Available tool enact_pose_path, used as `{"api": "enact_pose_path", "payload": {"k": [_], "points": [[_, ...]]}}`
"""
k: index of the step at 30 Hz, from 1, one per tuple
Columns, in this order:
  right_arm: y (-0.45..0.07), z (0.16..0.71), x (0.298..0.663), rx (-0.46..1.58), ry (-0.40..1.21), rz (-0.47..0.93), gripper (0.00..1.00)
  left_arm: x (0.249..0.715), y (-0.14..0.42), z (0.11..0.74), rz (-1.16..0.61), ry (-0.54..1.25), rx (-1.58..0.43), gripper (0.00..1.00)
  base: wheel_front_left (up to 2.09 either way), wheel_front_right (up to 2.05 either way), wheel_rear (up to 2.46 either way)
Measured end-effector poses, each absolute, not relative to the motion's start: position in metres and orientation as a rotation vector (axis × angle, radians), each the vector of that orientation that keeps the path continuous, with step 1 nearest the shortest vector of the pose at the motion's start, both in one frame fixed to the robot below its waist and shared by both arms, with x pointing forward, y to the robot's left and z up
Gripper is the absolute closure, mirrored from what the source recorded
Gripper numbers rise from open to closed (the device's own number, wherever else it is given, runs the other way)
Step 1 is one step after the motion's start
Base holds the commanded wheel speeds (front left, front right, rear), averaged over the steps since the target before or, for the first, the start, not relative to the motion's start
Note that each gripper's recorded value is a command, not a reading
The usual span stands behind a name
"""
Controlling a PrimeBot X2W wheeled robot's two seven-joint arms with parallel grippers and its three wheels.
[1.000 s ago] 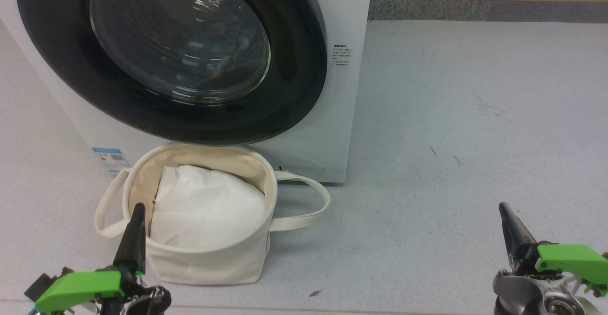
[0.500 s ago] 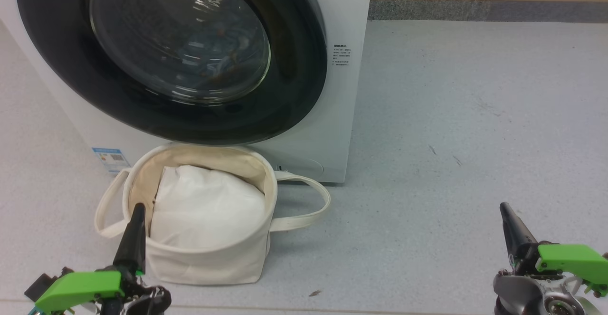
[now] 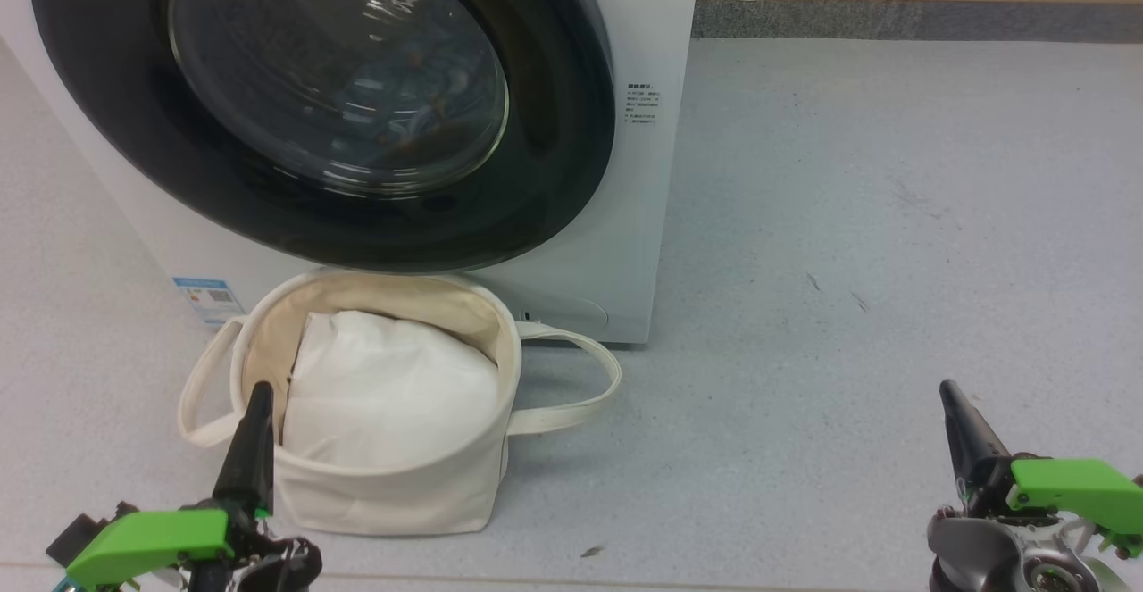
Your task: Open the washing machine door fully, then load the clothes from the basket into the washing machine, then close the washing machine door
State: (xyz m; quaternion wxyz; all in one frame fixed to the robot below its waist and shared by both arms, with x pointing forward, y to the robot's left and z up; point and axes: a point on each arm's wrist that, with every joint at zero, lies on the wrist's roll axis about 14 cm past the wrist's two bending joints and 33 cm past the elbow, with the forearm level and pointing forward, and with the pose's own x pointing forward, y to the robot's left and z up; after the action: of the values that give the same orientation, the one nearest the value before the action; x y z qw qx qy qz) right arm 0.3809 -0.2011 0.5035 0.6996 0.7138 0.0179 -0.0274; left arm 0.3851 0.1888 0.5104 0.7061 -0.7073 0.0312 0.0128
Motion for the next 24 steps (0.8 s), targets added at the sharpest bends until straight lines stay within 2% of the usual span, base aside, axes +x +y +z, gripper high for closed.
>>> {"api": "enact_pose_path", "payload": {"k": [24], "points": [[-0.2011,0.5036,0.3809,1.590,0.040,-0.061,1.00,0.3851,0.1888,0.5104,0.028,0.069,-1.572,1.00,0.00,0.00,0.00]]}}
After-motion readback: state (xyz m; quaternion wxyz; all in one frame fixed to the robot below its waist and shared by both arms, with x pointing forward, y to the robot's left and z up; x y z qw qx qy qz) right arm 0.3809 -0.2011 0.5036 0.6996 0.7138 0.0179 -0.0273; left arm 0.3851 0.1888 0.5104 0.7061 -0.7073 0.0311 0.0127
